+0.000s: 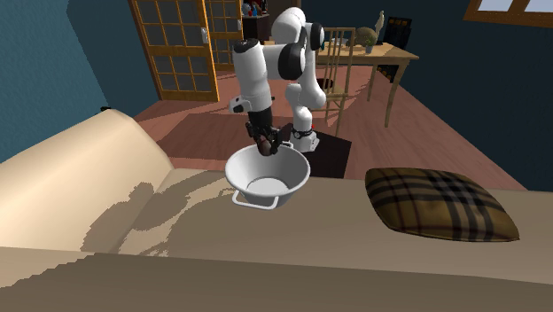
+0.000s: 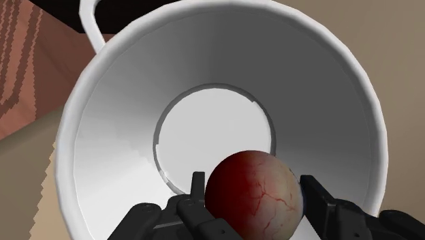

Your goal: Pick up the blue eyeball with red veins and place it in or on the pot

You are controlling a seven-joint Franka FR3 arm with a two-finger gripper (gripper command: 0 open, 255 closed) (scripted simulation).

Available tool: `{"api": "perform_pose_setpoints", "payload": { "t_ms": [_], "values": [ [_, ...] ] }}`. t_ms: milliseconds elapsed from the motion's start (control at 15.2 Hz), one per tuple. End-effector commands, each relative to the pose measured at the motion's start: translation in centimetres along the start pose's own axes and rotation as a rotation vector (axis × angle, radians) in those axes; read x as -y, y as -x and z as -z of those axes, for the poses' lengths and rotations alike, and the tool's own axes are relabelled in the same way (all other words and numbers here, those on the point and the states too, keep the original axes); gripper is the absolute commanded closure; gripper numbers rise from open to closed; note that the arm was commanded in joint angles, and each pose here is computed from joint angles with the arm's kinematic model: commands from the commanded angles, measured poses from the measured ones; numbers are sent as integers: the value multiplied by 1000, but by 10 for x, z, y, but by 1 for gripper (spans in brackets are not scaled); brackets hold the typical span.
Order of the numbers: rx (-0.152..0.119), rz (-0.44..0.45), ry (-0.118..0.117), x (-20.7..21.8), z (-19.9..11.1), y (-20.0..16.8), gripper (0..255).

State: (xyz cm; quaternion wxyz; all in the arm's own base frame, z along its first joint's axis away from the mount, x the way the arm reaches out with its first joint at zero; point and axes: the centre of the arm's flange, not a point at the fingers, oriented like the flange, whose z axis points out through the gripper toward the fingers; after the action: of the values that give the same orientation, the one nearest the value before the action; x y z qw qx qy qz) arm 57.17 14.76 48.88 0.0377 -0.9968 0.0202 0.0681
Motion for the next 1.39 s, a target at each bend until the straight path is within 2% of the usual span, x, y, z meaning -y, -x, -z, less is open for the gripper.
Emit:
{"api": "perform_pose_setpoints", "payload": {
  "t_ms": [0,396,858,924,1254,1320],
  "values": [
    [-1,0,0,-1,-10,-1,255],
    [-1,0,0,-3,-40,-5,255],
    [-1,0,0,-3,-40,-5,255],
    [-1,0,0,-3,-40,-5,0],
    [-1,0,0,-3,-40,-5,0],
    [-1,0,0,-3,-27,-5,0]
  ]
}}
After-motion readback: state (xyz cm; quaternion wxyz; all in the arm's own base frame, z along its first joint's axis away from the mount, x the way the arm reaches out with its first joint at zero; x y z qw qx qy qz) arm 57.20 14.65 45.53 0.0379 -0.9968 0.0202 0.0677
